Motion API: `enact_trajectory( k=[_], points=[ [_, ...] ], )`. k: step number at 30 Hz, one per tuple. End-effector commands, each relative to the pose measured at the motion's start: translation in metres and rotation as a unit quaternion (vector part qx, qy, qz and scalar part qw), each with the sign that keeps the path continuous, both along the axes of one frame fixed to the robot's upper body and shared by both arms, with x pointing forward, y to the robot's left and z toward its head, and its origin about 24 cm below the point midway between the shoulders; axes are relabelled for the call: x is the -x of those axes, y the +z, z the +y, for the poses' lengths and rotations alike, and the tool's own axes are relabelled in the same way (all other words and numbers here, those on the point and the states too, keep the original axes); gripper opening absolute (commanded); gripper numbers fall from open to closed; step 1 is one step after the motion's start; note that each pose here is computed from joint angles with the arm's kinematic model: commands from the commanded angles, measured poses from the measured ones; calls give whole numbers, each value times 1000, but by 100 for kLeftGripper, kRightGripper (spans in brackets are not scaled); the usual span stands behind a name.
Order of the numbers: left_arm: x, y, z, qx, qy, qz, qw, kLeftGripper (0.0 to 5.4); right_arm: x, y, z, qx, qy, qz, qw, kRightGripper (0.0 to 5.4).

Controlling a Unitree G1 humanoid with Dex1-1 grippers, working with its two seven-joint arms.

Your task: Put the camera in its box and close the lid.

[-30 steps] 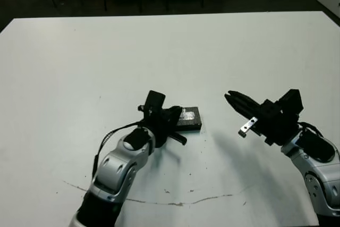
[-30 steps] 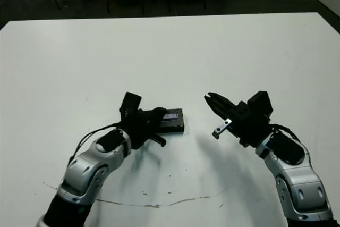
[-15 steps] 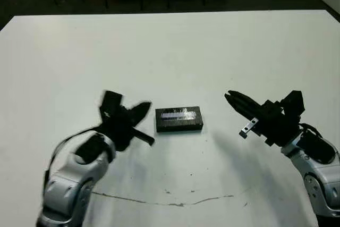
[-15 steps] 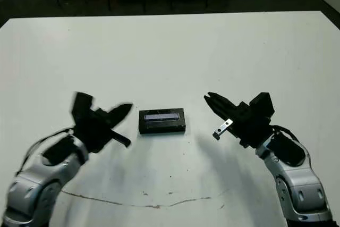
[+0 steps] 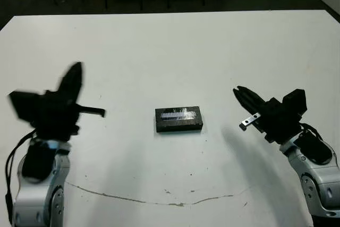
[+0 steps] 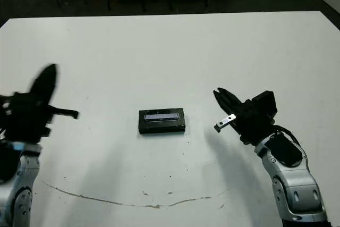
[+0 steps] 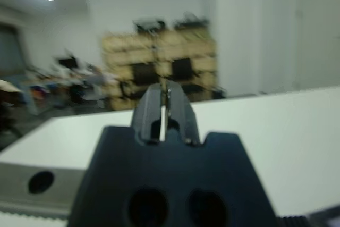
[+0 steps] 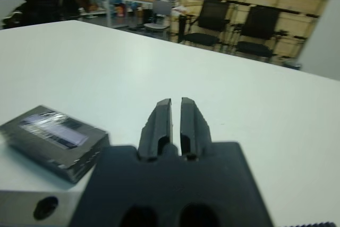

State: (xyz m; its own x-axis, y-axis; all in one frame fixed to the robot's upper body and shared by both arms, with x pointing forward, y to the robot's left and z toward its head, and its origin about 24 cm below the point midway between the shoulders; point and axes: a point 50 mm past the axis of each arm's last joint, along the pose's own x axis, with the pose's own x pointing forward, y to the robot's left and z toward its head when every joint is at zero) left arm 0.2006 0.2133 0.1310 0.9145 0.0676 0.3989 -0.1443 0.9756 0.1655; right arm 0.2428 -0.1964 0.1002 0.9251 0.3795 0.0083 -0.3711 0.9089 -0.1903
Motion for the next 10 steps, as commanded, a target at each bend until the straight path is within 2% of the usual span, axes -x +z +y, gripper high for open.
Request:
enact_trajectory(
  k=[1,5,10],
  points=[
    [5,-17,6,17,33,23,999,1,6,-7,3,-15,-57,-26,998,0],
    [4,-27,8,38,57,24,997,1,11,-12,11,-46,-120,-49,990,0],
    [0,-32,8,47,64,26,996,1,13,-15,16,-53,-131,-48,989,0]
  ],
)
